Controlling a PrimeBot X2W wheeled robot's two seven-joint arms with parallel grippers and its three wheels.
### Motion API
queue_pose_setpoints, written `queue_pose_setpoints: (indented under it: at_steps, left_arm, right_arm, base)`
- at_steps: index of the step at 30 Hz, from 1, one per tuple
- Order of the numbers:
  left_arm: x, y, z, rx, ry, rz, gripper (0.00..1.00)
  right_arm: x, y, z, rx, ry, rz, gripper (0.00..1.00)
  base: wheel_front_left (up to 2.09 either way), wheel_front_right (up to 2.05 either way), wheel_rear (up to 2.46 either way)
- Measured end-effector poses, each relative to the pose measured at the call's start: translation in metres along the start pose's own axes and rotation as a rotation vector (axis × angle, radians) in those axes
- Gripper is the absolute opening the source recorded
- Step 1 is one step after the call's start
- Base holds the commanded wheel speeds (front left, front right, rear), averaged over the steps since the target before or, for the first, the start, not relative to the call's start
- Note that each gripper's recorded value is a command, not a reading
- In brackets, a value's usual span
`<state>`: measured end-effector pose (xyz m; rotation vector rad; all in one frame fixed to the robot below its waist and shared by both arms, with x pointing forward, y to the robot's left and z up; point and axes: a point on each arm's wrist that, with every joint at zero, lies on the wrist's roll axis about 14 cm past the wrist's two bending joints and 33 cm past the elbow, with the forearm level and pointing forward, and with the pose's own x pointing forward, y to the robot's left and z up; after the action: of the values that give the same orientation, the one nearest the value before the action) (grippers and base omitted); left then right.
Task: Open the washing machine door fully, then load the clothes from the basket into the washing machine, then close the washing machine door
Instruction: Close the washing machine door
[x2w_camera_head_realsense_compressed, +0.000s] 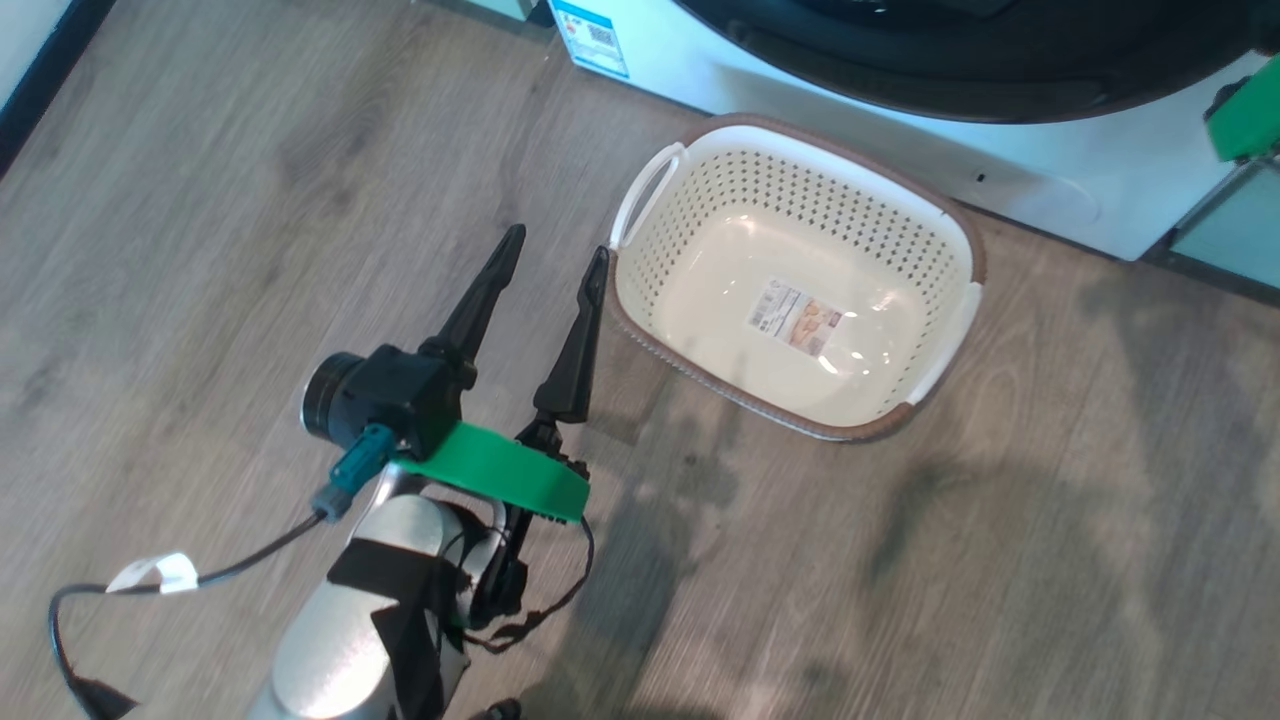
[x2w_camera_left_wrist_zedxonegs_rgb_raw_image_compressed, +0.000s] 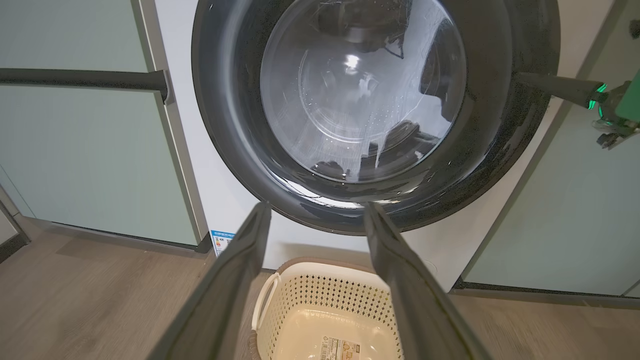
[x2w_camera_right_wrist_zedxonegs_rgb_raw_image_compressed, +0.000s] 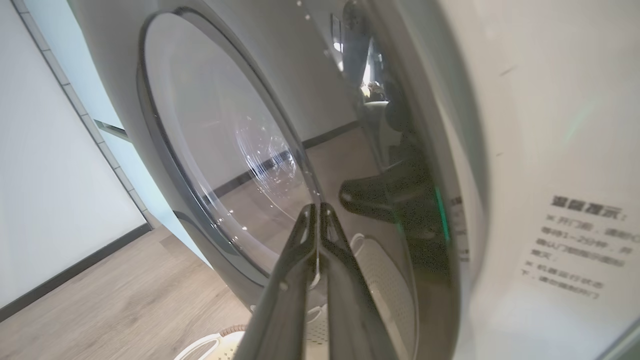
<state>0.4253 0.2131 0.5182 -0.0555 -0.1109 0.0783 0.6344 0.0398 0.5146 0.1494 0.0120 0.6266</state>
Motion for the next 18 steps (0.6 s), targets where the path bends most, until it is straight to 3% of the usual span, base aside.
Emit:
queue_pose_setpoints:
  at_steps: [10, 17, 18]
  left_arm:
    - [0.003, -0.003, 0.007, -0.002, -0.028, -0.012, 1.0]
    - [-0.004, -0.011, 0.003, -0.019, -0.013, -0.033, 1.0]
    - [-0.004, -0.012, 0.003, -0.021, -0.013, -0.038, 1.0]
  right_arm:
    - [-0.048, 0.01, -0.02, 0.028, 0.002, 0.014, 0.0]
    - [-0.096, -0.005, -0.016, 0.044, -0.037, -0.061, 0.0]
    - [-0.105, -0.009, -0.016, 0.038, -0.041, -0.078, 0.05]
  base:
    - [0.0, 0.0, 0.0]
    - [0.0, 0.0, 0.0]
    - [0.0, 0.0, 0.0]
